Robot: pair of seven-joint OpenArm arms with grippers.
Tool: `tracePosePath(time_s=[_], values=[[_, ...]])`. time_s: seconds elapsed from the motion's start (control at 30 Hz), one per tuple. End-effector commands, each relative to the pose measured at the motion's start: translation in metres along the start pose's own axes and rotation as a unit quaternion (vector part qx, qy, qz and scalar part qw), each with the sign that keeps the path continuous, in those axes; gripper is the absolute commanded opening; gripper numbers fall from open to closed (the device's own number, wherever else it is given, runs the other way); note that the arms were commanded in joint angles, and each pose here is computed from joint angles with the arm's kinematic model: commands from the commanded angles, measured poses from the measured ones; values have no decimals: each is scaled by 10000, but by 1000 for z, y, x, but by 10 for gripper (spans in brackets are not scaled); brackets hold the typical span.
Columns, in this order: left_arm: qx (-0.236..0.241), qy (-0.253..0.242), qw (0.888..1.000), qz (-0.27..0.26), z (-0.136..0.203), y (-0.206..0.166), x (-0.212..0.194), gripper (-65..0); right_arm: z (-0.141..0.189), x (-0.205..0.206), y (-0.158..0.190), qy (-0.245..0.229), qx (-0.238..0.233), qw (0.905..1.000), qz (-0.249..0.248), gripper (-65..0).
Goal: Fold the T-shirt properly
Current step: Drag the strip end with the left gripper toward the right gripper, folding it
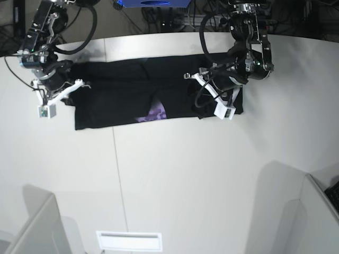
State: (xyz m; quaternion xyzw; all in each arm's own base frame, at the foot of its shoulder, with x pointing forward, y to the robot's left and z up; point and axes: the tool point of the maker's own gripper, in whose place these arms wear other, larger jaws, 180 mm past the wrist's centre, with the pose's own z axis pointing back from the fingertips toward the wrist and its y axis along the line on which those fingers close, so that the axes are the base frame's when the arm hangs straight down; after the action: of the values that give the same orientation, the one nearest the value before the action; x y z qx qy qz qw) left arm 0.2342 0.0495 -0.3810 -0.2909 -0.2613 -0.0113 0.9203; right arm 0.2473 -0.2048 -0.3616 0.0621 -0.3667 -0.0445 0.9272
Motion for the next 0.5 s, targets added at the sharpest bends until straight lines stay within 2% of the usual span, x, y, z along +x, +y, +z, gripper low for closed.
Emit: tracePosePath(time_s=[0.0,0.47], values=[[-139,-189,9997,-28,2,-8,10,-650,3,14,0,-239,14,9997,49,-650],[-140,-195,9997,-32,2,-8,11,-650,-3,10,-2,-165,29,9999,-28,-650]])
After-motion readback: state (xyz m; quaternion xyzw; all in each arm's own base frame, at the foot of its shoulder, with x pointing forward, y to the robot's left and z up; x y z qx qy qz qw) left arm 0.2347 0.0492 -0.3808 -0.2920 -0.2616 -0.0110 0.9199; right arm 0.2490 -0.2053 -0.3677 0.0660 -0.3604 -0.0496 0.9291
